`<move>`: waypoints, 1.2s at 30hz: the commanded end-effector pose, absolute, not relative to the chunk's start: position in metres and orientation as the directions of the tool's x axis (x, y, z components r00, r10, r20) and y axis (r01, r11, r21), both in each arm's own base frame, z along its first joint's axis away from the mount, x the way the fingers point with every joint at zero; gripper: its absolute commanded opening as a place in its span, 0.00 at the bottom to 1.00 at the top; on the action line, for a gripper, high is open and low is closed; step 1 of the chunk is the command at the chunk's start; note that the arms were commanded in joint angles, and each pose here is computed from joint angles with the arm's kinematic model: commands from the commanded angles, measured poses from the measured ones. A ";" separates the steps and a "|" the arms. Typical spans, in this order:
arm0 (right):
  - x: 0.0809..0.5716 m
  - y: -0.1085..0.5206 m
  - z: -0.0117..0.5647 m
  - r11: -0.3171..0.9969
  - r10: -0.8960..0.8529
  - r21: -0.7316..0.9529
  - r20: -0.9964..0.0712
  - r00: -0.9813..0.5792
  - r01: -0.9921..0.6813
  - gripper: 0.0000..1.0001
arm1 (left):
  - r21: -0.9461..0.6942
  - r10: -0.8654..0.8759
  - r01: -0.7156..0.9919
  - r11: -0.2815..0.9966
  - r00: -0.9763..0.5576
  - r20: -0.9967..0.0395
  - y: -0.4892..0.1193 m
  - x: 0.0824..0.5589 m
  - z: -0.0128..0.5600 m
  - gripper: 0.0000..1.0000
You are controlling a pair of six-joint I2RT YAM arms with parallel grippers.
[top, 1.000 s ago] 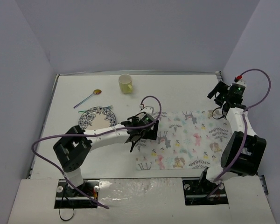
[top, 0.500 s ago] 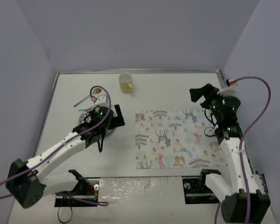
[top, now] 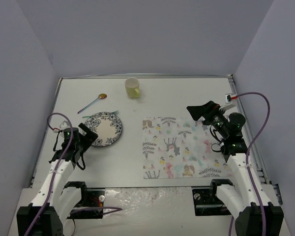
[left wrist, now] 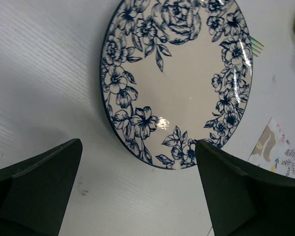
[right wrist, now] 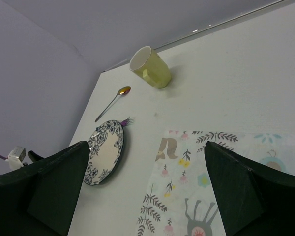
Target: Set the dinner table for one person
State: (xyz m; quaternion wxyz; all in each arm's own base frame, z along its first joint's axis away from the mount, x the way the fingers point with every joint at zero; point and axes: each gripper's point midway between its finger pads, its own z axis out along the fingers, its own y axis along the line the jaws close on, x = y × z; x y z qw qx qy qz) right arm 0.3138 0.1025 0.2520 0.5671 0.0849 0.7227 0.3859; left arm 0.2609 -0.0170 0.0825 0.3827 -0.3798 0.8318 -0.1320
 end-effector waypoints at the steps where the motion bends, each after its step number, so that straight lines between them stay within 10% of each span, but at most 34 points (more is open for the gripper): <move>1: 0.305 0.120 0.275 0.655 0.524 0.599 -0.799 -0.294 -0.461 1.00 | -0.685 -0.840 -0.487 0.542 -0.319 -0.439 -0.010 0.287 0.084 0.95; 27: 0.298 0.132 0.261 0.639 0.487 0.569 -0.820 -0.300 -0.518 1.00 | -0.717 -0.892 -0.539 0.442 -0.345 -0.291 -0.012 0.298 -0.004 0.60; 36: 0.296 0.132 0.263 0.642 0.480 0.559 -0.827 -0.294 -0.525 1.00 | -0.714 -0.889 -0.539 0.447 -0.356 -0.289 -0.014 0.293 -0.008 0.03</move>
